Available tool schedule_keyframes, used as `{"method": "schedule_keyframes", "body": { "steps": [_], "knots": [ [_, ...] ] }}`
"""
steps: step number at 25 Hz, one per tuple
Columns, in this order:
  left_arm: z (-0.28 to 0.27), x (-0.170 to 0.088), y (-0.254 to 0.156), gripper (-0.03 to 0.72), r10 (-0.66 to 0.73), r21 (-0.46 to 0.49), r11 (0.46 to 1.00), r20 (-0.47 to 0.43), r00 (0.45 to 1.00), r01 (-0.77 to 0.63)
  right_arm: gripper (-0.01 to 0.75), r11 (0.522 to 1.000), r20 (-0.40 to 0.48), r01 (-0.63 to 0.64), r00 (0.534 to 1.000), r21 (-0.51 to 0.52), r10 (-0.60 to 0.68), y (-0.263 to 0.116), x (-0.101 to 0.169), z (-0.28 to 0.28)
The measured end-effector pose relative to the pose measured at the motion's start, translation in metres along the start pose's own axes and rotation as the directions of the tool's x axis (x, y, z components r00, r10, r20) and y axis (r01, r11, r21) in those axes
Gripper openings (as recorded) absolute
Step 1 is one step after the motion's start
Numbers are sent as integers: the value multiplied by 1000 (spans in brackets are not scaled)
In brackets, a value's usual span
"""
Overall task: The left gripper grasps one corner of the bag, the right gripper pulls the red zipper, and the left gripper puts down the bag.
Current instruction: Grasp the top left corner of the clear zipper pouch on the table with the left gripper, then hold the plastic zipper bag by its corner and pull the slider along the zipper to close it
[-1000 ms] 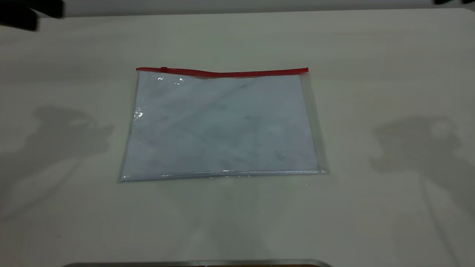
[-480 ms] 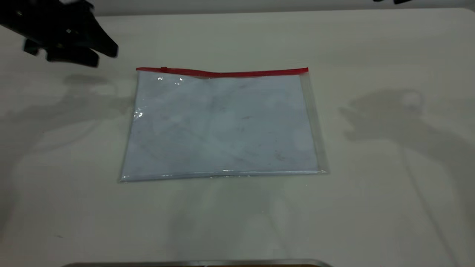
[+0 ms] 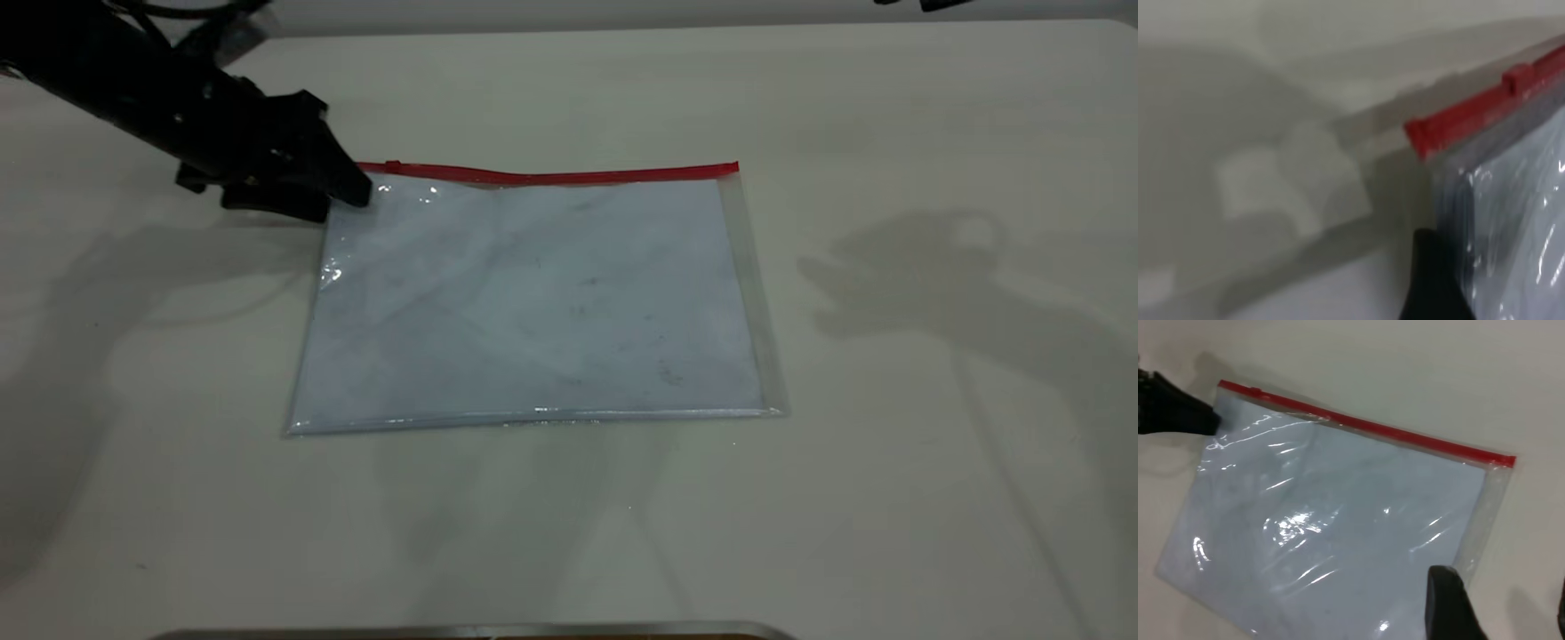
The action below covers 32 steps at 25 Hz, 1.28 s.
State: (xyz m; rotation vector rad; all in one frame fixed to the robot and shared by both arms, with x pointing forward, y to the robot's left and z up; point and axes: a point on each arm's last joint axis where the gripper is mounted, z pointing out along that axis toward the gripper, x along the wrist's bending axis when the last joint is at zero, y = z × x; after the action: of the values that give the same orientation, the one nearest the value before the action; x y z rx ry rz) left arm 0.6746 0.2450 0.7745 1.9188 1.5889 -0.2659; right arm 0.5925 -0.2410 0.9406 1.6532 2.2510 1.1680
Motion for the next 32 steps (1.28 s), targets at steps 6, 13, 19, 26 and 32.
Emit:
{"method": "schedule_keyframes", "body": {
  "steps": [6, 13, 19, 26, 32],
  "knots": [
    [13, 2, -5, 542, 8, 15, 1000, 4, 1000, -8, 431, 1000, -11, -2, 1000, 0, 2, 0, 1, 0],
    [17, 4, -4, 403, 66, -36, 997, 22, 998, -66, 423, 1000, -18, 11, 1000, -2, -11, -1, 1, 3],
    [18, -5, 1, 56, 243, -115, 966, 83, 966, -233, 359, 995, -55, 100, 993, -19, -101, 0, 8, 33],
    [7, -31, 3, 53, 625, -278, 778, 241, 743, -564, 278, 968, -126, 247, 960, -46, -251, 21, 25, 94],
    [-8, -46, 8, 53, 748, -359, 662, 261, 610, -658, 261, 934, -271, 337, 894, -116, -356, 38, 45, 136]
  ]
}}
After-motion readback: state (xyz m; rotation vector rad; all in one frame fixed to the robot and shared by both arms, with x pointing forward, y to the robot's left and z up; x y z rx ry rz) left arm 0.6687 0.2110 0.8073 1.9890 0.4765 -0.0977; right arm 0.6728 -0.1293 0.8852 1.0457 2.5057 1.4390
